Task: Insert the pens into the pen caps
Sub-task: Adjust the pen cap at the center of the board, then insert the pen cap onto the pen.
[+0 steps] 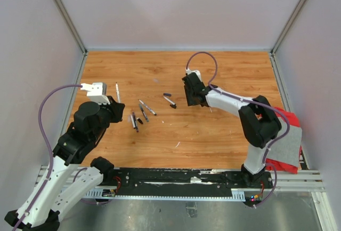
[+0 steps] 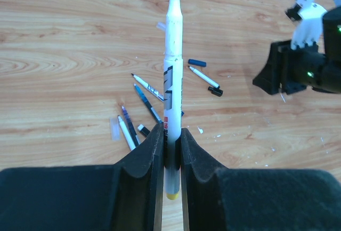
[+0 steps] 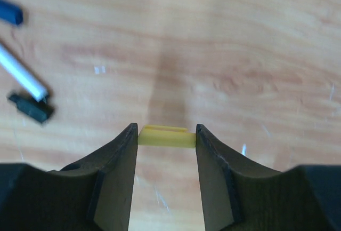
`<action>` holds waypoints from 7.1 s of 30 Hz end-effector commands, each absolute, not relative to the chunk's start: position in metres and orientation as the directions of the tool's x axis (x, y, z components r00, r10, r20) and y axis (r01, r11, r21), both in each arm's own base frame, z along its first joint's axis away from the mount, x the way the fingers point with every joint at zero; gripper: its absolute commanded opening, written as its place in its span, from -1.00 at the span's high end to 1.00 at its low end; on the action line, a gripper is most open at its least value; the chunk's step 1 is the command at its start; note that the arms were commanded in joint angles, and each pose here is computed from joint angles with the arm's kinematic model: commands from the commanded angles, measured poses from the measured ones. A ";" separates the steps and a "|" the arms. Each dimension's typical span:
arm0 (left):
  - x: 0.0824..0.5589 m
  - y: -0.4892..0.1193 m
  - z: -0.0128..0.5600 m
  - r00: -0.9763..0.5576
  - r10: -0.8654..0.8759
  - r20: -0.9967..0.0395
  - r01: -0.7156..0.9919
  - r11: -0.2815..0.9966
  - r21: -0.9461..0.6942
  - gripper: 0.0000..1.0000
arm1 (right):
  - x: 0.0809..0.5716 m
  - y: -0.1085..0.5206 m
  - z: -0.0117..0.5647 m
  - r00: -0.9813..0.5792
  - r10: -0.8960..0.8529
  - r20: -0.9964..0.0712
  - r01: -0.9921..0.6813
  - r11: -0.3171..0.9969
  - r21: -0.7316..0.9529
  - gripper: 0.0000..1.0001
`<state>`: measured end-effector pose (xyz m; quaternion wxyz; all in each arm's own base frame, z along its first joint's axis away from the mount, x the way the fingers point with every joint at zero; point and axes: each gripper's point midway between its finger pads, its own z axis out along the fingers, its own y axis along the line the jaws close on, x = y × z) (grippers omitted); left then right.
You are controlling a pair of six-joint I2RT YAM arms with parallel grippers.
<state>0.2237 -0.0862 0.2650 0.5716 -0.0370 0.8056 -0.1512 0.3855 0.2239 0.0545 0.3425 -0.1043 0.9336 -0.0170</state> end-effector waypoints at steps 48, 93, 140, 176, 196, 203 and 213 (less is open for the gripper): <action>0.225 -0.080 0.273 -0.299 -0.258 -0.919 0.094 0.950 -0.297 0.99 | 0.254 0.261 0.077 -0.821 -0.033 -0.570 -0.080 0.995 0.057 -0.49; 0.225 -0.081 0.273 -0.296 -0.260 -0.919 0.098 0.949 -0.300 0.99 | 0.229 0.272 0.044 -0.086 -0.973 -0.216 -0.993 0.100 -0.055 -0.18; 0.227 -0.082 0.269 -0.311 -0.251 -0.917 0.092 0.952 -0.291 0.99 | 0.204 0.255 0.010 -0.380 -0.916 -0.128 -0.925 0.380 0.027 0.31; 0.228 -0.082 0.269 -0.313 -0.249 -0.916 0.092 0.952 -0.291 0.99 | 0.224 0.262 -0.007 -0.306 -0.949 -0.073 -0.946 0.312 -0.084 0.22; 0.231 -0.075 0.264 -0.318 -0.256 -0.913 0.038 0.959 -0.282 0.99 | 0.212 0.259 -0.014 -0.333 -0.938 -0.098 -0.938 0.340 -0.063 0.66; 0.237 -0.070 0.258 -0.333 -0.234 -0.914 -0.004 0.969 -0.247 0.99 | 0.206 0.259 0.005 -0.379 -0.908 -0.177 -0.917 0.394 -0.058 0.99; 0.253 -0.101 0.253 -0.426 -0.138 -0.894 0.117 0.972 -0.205 0.99 | 0.202 0.259 0.042 -0.493 -0.800 -0.342 -0.845 0.534 -0.029 0.99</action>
